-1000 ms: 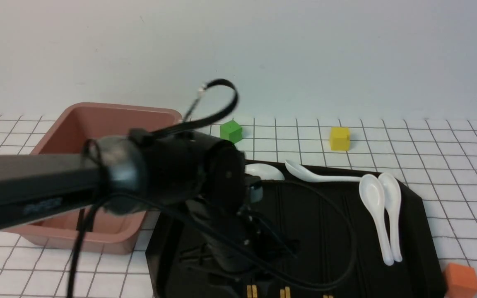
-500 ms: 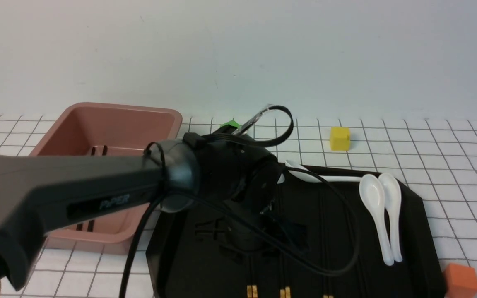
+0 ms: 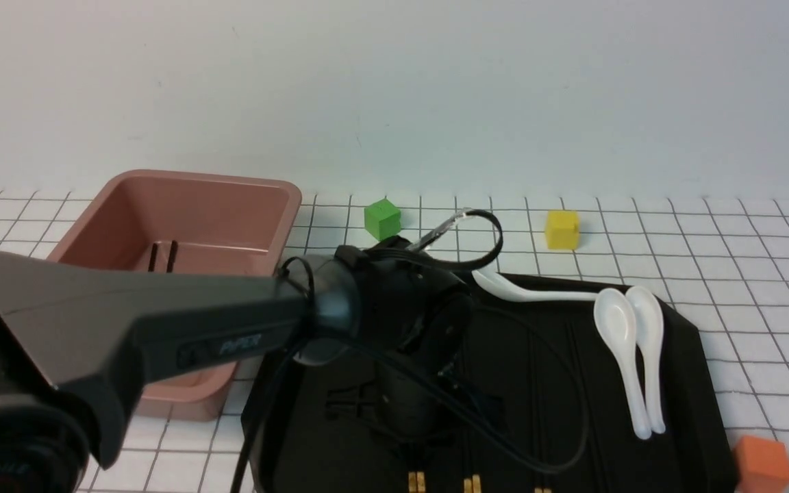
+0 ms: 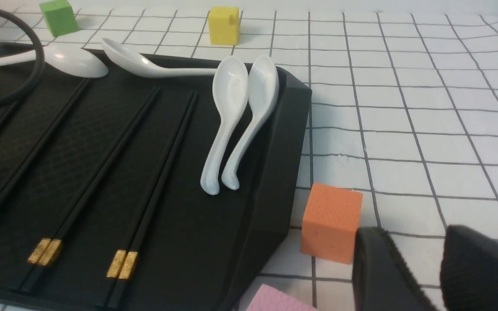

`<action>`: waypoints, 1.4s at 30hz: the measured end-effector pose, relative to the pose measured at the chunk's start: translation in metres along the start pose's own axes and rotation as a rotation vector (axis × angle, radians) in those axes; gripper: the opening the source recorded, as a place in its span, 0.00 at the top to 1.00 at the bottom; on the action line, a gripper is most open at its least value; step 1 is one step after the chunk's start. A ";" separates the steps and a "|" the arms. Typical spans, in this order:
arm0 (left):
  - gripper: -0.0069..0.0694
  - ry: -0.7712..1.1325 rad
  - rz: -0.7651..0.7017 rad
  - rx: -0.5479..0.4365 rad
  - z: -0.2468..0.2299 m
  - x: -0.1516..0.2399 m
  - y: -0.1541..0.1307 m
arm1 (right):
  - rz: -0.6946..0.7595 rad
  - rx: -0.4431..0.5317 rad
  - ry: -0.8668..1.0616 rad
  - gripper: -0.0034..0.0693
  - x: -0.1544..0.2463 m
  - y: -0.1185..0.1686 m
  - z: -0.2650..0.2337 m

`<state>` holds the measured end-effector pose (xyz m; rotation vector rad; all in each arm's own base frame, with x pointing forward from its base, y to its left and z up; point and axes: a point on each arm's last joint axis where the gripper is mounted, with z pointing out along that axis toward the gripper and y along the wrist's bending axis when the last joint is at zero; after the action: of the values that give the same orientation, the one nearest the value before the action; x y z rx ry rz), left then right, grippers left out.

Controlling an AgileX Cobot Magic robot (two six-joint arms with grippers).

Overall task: On white black tablecloth take chopsticks from black tray and put them in box.
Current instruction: 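Reach over to the black tray and grasp a pair of chopsticks with the left gripper, then place the chopsticks into the pink bin with the left gripper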

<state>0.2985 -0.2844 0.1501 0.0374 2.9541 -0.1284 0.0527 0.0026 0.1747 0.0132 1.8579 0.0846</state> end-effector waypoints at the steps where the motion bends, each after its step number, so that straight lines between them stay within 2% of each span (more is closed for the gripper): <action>1: 0.72 0.004 -0.003 -0.001 0.000 0.000 0.000 | 0.000 0.000 0.000 0.62 0.000 0.000 0.000; 2: 0.76 0.004 -0.003 -0.001 -0.001 0.000 0.000 | 0.000 0.000 0.000 0.62 0.000 0.000 0.000; 6: 0.76 0.005 -0.022 0.013 -0.009 0.001 0.001 | 0.000 0.000 0.000 0.62 0.000 0.000 0.000; 9: 0.76 0.002 -0.039 0.036 -0.034 0.004 0.003 | 0.000 0.000 0.000 0.62 0.000 0.000 0.000; 13: 0.76 -0.155 0.009 0.130 -0.121 0.004 0.015 | 0.000 0.000 0.000 0.62 0.000 0.000 0.000; 17: 0.76 -0.345 0.042 0.113 -0.195 0.005 0.050 | 0.000 0.000 0.000 0.62 0.000 0.000 0.000; 20: 0.76 -0.424 -0.022 0.009 -0.226 0.002 0.098 | 0.000 0.000 0.000 0.62 0.000 0.000 0.000; 21: 0.76 -0.436 -0.079 -0.039 -0.230 -0.002 0.121 | 0.000 0.000 0.000 0.62 0.000 0.000 0.000; 24: 0.76 -0.438 -0.181 -0.104 -0.221 -0.010 0.160 | 0.000 0.000 0.000 0.62 0.000 0.000 0.000; 27: 0.76 -0.444 -0.225 -0.100 -0.199 -0.019 0.180 | 0.000 0.000 0.000 0.62 0.000 0.000 0.000; 35: 0.76 -0.464 -0.183 -0.097 -0.138 -0.053 0.185 | 0.000 0.000 0.000 0.62 0.000 0.000 0.000; 42: 0.64 -0.319 -0.148 -0.171 -0.078 -0.062 0.184 | -0.001 0.000 0.000 0.62 0.000 0.000 0.000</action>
<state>0.3515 -0.0951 0.2222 -0.2064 2.6352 0.0906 0.0527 0.0025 0.1747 0.0126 1.8579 0.0838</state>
